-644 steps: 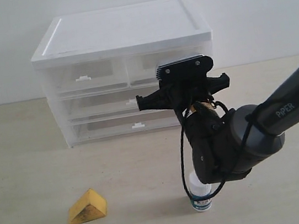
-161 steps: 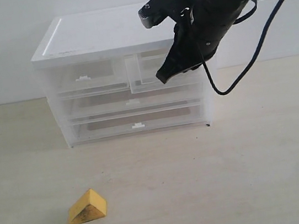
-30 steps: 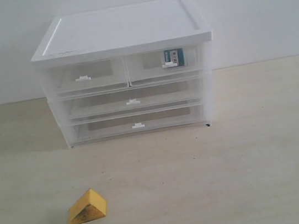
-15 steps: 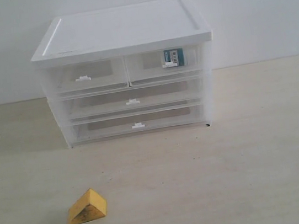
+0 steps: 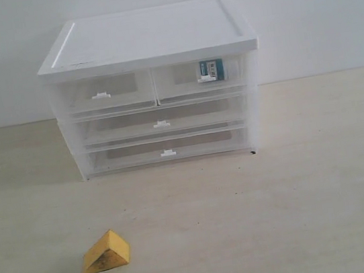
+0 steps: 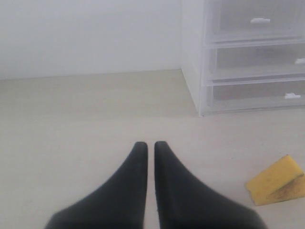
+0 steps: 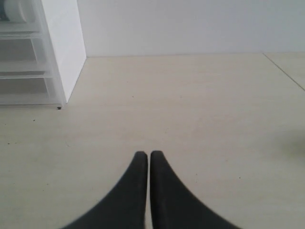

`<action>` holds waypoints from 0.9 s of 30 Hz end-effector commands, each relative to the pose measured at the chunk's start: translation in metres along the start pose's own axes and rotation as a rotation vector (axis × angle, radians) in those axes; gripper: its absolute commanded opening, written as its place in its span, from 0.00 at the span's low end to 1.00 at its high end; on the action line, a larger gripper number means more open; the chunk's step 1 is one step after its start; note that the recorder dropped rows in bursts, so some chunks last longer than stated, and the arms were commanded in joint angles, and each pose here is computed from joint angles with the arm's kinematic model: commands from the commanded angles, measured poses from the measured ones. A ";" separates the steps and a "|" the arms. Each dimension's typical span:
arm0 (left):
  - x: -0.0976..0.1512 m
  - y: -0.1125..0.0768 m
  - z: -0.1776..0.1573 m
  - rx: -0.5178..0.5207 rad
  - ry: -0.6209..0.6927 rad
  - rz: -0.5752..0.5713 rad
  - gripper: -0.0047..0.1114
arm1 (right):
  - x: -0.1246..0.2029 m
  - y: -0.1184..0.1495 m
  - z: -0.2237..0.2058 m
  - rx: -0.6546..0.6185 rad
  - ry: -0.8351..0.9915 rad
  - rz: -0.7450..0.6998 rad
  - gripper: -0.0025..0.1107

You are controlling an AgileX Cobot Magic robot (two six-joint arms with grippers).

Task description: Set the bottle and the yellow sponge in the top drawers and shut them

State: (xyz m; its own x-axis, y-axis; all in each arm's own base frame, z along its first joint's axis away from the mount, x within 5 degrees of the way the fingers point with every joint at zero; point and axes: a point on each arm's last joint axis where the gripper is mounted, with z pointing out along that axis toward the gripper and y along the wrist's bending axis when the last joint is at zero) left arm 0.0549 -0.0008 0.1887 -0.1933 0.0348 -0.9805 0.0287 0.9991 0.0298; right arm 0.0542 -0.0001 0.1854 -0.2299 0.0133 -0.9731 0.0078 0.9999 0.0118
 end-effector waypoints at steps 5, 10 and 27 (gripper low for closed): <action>0.001 0.000 0.000 -0.001 -0.004 -0.010 0.08 | 0.001 0.000 0.000 0.002 0.001 0.002 0.02; 0.001 0.000 0.000 -0.001 -0.004 -0.010 0.08 | 0.001 0.000 0.000 0.002 0.001 0.002 0.02; -0.037 0.002 -0.008 0.041 -0.431 -0.278 0.08 | 0.001 0.000 0.000 0.002 0.001 0.002 0.02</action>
State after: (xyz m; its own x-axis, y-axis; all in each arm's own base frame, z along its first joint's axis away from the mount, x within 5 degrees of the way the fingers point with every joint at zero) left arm 0.0554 -0.0014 0.2213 0.1534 -0.2218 -0.9630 0.0631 0.9747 -0.2144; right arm 0.0540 -0.0001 0.1847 -0.2378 0.0133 -0.9712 0.0078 0.9999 0.0118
